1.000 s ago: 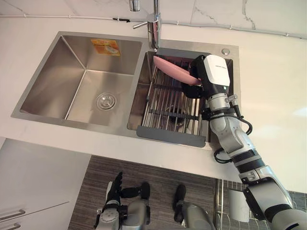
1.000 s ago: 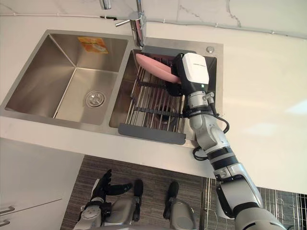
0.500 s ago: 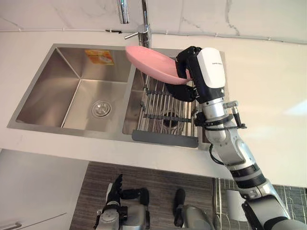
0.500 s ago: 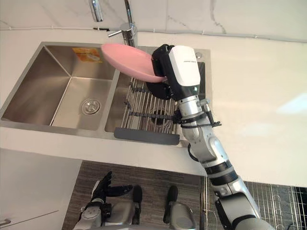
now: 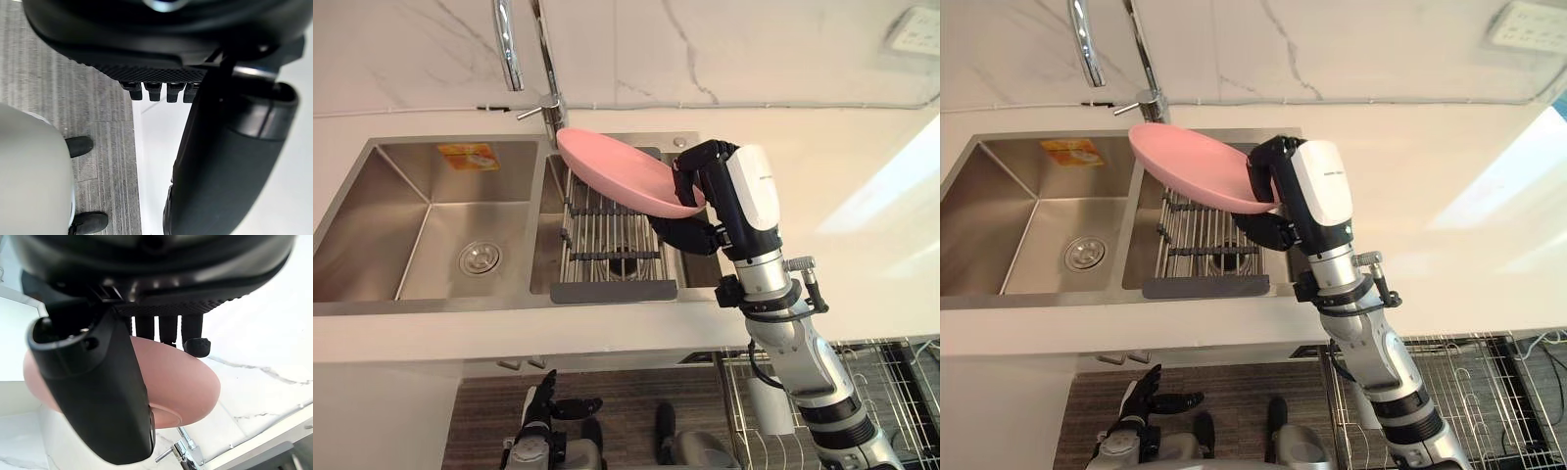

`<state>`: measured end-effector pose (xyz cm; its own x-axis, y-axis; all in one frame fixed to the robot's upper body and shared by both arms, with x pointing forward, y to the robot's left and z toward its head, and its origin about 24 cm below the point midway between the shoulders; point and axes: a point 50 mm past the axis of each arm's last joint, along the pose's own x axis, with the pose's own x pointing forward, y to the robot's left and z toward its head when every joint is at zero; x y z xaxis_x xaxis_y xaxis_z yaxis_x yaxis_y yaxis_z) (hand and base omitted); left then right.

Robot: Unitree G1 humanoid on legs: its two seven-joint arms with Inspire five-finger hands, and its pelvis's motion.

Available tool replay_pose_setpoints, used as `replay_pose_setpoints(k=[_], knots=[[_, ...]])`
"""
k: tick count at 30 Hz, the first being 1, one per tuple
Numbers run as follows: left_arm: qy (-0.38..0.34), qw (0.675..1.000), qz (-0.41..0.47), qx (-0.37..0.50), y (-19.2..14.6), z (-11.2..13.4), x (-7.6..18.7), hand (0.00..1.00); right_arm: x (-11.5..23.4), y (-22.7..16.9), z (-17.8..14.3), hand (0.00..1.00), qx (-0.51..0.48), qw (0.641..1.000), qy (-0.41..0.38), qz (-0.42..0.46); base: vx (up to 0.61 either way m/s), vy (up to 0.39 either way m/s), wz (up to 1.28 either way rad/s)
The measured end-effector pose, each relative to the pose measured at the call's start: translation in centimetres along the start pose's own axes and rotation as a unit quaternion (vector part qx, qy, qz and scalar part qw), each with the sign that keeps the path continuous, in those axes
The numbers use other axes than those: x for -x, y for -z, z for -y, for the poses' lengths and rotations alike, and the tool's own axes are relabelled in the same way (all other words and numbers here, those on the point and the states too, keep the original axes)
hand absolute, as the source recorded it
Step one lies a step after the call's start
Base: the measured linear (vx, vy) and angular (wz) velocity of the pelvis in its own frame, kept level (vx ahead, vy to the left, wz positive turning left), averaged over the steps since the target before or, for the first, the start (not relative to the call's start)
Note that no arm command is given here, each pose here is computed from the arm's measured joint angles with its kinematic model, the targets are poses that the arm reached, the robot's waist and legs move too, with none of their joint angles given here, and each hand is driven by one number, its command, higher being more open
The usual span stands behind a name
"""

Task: Walk over to the sink, pick up the cup, carry it to the dishwasher, place the cup inside the dishwasher, then close the dishwasher door

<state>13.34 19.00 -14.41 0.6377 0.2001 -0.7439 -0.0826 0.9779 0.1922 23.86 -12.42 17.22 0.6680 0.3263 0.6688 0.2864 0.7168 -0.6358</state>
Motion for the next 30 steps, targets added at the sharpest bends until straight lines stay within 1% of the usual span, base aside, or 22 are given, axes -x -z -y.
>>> replay_pose_setpoints(k=[2, 9, 15, 19, 24, 27, 30], knots=[[0.0, 1.0, -0.005, -0.001, 0.2, 0.0, 0.0, 1.0, 0.4, -0.2, 0.2, 0.0, -0.001, 1.0, 0.003, -0.002, -0.04, 0.014, -0.33], [0.005, 1.0, -0.02, -0.01, 1.0, 0.1, 0.2, 1.0, 1.7, 0.2, 2.8, 0.0, 0.036, 0.998, 0.038, -0.023, -0.04, 0.016, -0.3], [0.009, 0.999, -0.029, -0.016, 1.6, 0.3, 0.4, 1.0, 2.9, 1.5, 6.1, 0.0, 0.11, 0.99, 0.074, -0.052, 0.0, 0.028, -0.41], [0.012, 0.999, -0.036, -0.017, 2.1, 0.4, 0.7, 1.0, 3.4, 2.1, 7.7, 0.0, 0.151, 0.981, 0.103, -0.068, 0.01, 0.029, -0.52], [0.023, 0.998, -0.052, -0.023, 3.0, 1.0, 1.1, 1.0, 5.0, 3.3, 10.0, 0.0, 0.206, 0.963, 0.127, -0.116, 0.02, 0.022, -0.45], [0.023, 0.998, -0.062, -0.019, 3.3, 1.0, 1.2, 1.0, 5.4, 4.0, 10.8, 0.0, 0.223, 0.955, 0.138, -0.137, 0.02, 0.01, -0.43], [0.027, 0.998, -0.063, -0.016, 3.4, 1.0, 1.2, 1.0, 5.6, 4.4, 10.8, 0.0, 0.226, 0.953, 0.139, -0.147, -0.02, -0.01, -0.35]])
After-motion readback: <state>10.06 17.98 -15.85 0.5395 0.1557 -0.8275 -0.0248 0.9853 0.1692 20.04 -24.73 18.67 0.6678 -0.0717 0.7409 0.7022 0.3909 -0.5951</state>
